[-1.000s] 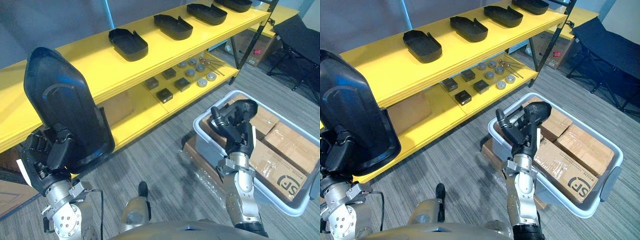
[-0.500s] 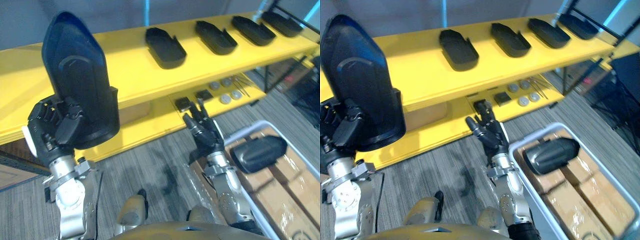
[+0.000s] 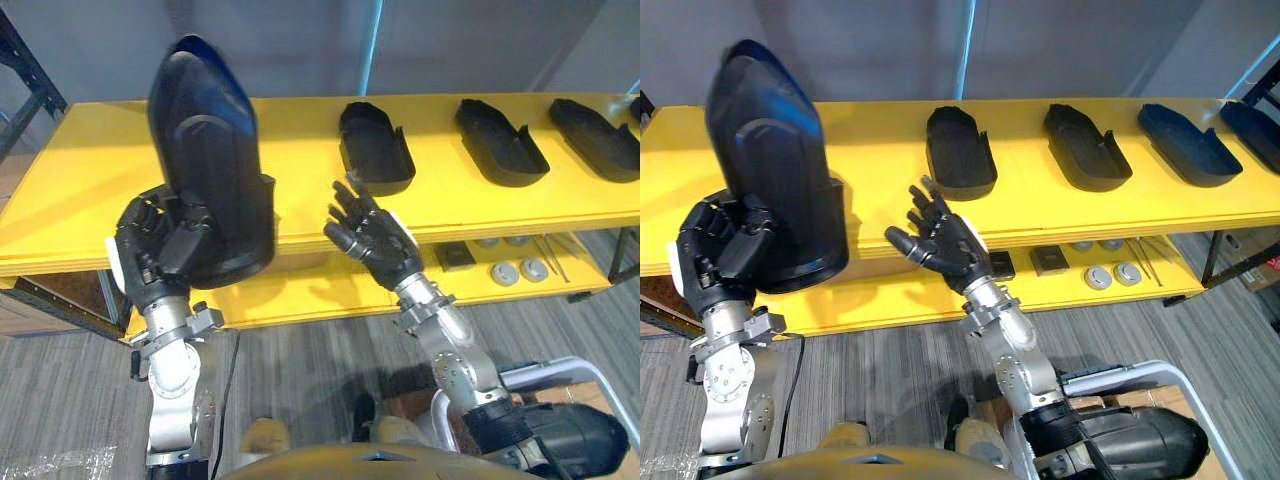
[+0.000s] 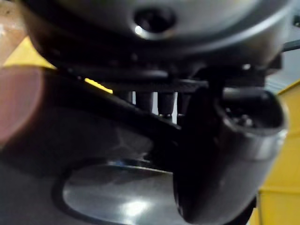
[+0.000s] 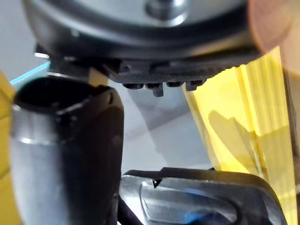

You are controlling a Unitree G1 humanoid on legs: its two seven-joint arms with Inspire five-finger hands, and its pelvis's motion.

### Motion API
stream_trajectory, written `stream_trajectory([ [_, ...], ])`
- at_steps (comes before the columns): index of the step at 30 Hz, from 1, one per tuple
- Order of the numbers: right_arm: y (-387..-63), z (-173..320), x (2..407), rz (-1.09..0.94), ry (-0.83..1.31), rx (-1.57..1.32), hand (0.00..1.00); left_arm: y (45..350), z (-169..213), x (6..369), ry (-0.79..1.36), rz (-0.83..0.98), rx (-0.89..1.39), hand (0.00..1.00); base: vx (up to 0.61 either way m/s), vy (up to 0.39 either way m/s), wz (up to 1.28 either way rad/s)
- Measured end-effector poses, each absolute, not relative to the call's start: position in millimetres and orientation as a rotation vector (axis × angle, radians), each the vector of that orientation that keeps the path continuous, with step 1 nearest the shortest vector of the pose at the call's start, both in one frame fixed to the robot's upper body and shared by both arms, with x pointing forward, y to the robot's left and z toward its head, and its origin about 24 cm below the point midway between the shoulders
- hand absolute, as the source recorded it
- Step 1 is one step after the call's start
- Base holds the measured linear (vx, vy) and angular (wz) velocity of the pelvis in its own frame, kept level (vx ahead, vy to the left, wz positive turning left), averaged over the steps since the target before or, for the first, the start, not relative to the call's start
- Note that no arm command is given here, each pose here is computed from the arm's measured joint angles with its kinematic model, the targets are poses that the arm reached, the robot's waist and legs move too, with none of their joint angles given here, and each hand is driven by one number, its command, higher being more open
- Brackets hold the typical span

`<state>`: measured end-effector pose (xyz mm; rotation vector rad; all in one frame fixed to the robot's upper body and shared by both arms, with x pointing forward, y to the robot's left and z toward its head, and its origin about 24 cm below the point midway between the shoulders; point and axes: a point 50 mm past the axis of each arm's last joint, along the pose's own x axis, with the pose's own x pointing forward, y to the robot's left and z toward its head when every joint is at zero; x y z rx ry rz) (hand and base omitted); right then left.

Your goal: Walk over and take three plastic housings, then place them on the shelf

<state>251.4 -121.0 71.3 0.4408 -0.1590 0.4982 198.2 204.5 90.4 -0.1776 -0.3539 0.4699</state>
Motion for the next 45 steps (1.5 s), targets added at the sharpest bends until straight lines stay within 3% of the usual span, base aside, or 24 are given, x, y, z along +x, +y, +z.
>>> stream_trajectory([
  [5, -145.4, 86.0, 246.6, 0.394, -0.254, 0.443, 1.00, 199.3, 81.2, 206.1, -0.316, 0.453, -0.200, 0.00, 0.04, 0.001, 0.35],
  [13, -154.0, 115.9, 233.3, 0.332, -0.430, 0.448, 1.00, 196.1, 90.9, 214.1, -0.357, 0.389, -0.175, 0.00, 0.04, 0.193, -0.13],
  [25, -152.1, 96.0, 224.3, 0.164, -0.356, 0.482, 1.00, 198.3, 119.3, 227.1, -0.397, 0.290, -0.223, 0.00, 0.05, 0.079, -0.17],
  [37, -147.4, 86.7, 219.4, 0.221, -0.286, 0.397, 1.00, 223.3, 72.5, 263.9, -0.116, 0.539, -0.376, 0.00, -0.01, -0.022, -0.02],
  [45, -163.7, 68.4, 205.7, 0.004, -0.196, 0.187, 1.00, 245.6, 85.2, 279.8, -0.139, 0.606, -0.354, 0.00, -0.02, -0.016, -0.16],
])
